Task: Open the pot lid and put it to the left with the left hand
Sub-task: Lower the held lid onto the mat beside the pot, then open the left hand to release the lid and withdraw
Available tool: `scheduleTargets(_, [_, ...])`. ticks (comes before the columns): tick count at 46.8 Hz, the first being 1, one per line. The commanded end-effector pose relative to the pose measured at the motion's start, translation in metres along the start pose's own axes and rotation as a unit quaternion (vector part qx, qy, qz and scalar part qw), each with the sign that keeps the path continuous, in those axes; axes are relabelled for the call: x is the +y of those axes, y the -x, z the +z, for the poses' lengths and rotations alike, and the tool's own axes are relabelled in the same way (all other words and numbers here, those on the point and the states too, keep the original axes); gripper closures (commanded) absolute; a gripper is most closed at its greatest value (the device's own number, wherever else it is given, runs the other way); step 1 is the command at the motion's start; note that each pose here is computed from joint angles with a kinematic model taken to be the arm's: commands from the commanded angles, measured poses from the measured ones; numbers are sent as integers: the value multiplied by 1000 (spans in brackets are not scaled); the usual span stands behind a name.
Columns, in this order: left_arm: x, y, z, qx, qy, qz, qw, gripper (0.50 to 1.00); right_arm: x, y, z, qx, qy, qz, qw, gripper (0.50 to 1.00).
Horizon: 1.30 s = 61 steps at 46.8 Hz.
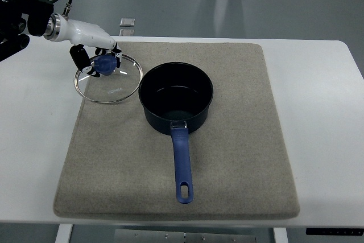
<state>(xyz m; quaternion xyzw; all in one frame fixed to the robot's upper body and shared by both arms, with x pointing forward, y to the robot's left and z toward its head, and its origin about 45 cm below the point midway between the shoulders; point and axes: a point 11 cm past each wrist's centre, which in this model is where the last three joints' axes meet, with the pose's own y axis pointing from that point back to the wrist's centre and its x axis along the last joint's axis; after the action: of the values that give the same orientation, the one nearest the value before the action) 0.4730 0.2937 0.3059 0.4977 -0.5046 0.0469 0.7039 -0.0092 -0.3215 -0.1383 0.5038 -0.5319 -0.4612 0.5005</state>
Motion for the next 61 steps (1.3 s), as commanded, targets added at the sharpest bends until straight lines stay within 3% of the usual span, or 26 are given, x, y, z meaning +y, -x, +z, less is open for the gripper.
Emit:
scheduleTargets(1, [-2, 1, 2, 0, 2, 0, 1000, 1000, 0, 0, 0, 0, 0, 0, 1000, 583])
scheduleTargets(17, [-15, 8, 9, -5, 12, 4, 1000, 1000, 0, 0, 0, 0, 0, 0, 1000, 583])
scheduleTargets(61, [-23, 10, 10, -7, 14, 19, 1000, 1000, 0, 0, 0, 0, 0, 0, 1000, 583])
